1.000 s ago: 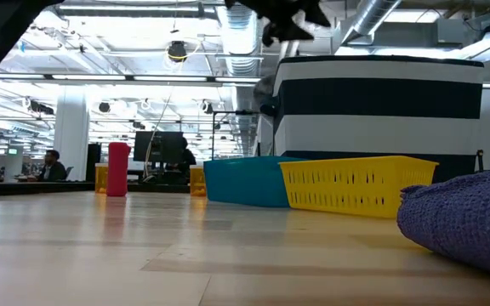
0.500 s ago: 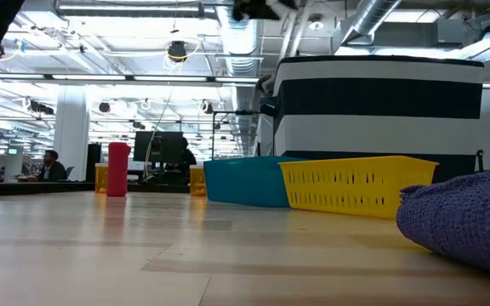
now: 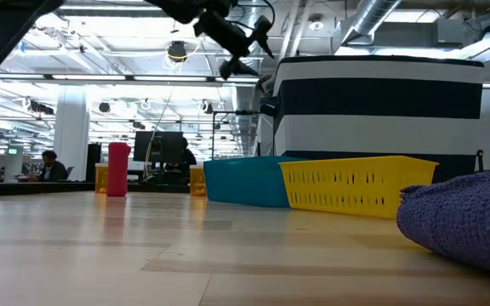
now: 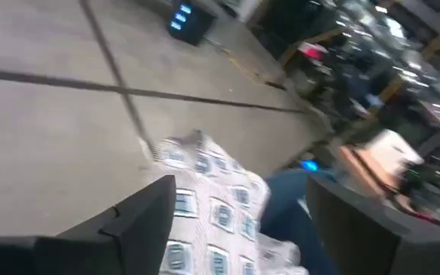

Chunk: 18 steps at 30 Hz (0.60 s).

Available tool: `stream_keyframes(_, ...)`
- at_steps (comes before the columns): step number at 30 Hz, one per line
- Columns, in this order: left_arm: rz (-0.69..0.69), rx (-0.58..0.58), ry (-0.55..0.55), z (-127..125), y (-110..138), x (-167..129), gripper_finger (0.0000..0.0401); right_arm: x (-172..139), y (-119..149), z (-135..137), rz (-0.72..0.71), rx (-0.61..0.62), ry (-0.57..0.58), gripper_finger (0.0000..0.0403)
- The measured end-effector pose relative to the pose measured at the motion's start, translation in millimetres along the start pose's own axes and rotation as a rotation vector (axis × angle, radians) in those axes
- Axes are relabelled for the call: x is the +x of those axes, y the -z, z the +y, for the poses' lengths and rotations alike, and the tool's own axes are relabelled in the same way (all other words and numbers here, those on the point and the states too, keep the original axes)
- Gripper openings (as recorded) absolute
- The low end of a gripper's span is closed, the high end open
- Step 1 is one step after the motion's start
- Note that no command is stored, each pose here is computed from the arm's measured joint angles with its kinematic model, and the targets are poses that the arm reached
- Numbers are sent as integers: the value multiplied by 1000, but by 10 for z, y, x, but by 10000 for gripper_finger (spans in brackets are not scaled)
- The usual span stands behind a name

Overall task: Pick & Place Medicine items
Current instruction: Put the gray patient gown into the blue laundry organizer

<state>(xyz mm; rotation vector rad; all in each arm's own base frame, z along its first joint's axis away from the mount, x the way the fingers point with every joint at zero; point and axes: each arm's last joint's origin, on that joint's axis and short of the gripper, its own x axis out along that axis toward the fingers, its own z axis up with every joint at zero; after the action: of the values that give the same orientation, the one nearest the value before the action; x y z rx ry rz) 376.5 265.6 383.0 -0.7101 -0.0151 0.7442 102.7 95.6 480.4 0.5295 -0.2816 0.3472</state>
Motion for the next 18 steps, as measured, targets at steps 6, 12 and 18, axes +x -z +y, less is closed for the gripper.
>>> stream_keyframes(6, 58, -20, 28, 189, 98, 228, 326, 0, 0, 0, 0, -3, 0, 162)
stream_keyframes(12, 90, -14, 28, 262, 207, 351, 347, -3, -4, -2, -2, -2, 2, 162)
stream_keyframes(18, 114, -32, 74, 243, 294, 423, 324, -20, -25, -7, -9, -3, 1, 162)
